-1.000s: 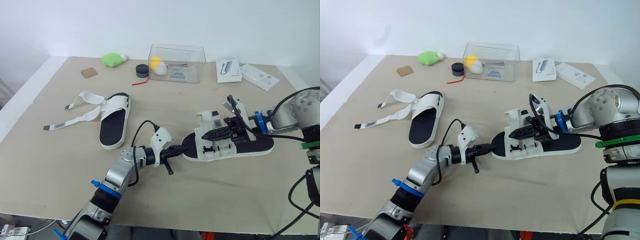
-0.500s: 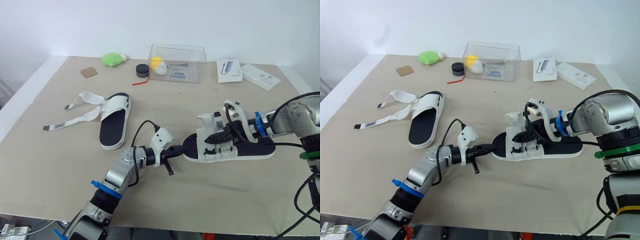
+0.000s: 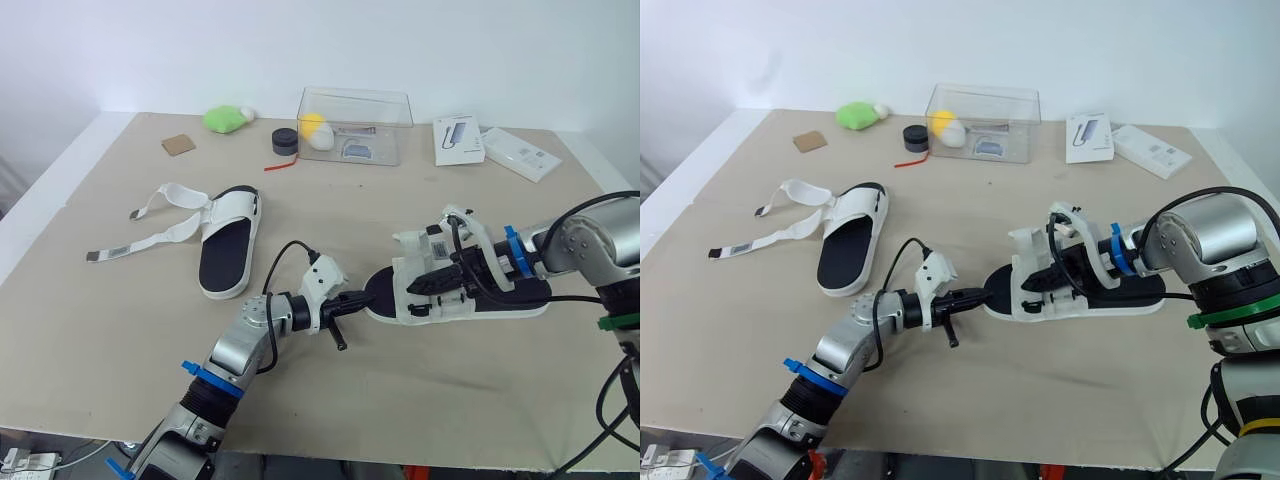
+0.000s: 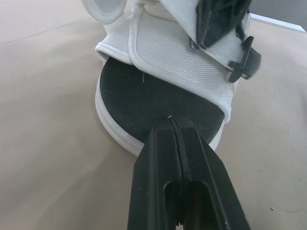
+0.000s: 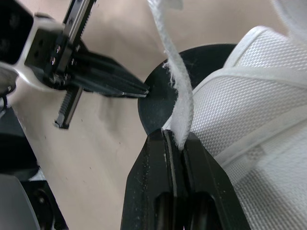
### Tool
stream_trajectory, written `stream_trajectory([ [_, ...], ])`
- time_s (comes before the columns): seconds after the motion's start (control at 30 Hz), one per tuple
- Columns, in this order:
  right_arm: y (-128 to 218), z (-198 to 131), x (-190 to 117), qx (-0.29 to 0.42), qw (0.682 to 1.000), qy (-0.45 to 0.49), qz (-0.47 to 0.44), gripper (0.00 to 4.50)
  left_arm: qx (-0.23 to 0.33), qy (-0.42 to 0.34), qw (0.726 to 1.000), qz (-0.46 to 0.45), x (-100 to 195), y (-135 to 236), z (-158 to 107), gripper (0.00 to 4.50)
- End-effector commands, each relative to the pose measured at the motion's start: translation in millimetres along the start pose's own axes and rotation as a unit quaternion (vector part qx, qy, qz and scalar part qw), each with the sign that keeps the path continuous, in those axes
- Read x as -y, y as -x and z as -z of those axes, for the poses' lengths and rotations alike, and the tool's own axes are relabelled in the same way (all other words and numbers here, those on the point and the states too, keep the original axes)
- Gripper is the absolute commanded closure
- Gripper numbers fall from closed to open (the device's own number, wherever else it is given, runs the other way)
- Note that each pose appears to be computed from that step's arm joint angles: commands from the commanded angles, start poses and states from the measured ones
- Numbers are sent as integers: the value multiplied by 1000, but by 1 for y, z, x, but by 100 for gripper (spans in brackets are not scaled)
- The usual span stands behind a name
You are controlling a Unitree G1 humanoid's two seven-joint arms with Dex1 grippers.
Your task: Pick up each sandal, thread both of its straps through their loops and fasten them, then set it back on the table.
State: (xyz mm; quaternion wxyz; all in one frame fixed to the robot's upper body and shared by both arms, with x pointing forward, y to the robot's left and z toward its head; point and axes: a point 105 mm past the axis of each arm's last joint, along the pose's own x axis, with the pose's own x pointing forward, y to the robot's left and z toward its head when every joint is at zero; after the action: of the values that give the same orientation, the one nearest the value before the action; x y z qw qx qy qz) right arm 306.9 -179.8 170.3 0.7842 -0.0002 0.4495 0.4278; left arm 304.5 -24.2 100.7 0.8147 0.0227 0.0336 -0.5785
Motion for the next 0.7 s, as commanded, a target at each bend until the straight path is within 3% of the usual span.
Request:
stream_trajectory([
  [0.03, 2, 8, -2, -21, 999, 37, 3, 444, -32, 17, 999, -6, 1, 1, 18, 450],
  [0.23, 8, 6, -2, -10, 998, 61, -1, 444, -32, 17, 999, -5, 1, 1, 18, 450],
  [0.4, 21, -8, -7, 36, 998, 39, -22, 280, -33, 17, 999, -3, 1, 1, 18, 450],
  [0.43, 25, -9, -9, 44, 998, 36, -25, 205, -33, 17, 999, -3, 1, 0, 18, 450],
  [0.47, 28, -10, -9, 50, 998, 31, -28, 195, -33, 17, 999, -2, 1, 0, 18, 450],
  [0.5, 31, -10, -10, 56, 998, 27, -31, 131, -33, 17, 999, -2, 1, 0, 18, 450],
  [0.53, 35, -11, -12, 64, 997, 25, -35, 105, -34, 17, 999, -1, 1, 0, 18, 450],
  [0.6, 42, -8, -17, 68, 996, 19, -49, 9, -34, 17, 999, 1, 1, 0, 18, 450],
  [0.7, 48, 5, -29, 54, 995, 16, -79, 4, -34, 17, 999, 2, 1, 0, 19, 450],
])
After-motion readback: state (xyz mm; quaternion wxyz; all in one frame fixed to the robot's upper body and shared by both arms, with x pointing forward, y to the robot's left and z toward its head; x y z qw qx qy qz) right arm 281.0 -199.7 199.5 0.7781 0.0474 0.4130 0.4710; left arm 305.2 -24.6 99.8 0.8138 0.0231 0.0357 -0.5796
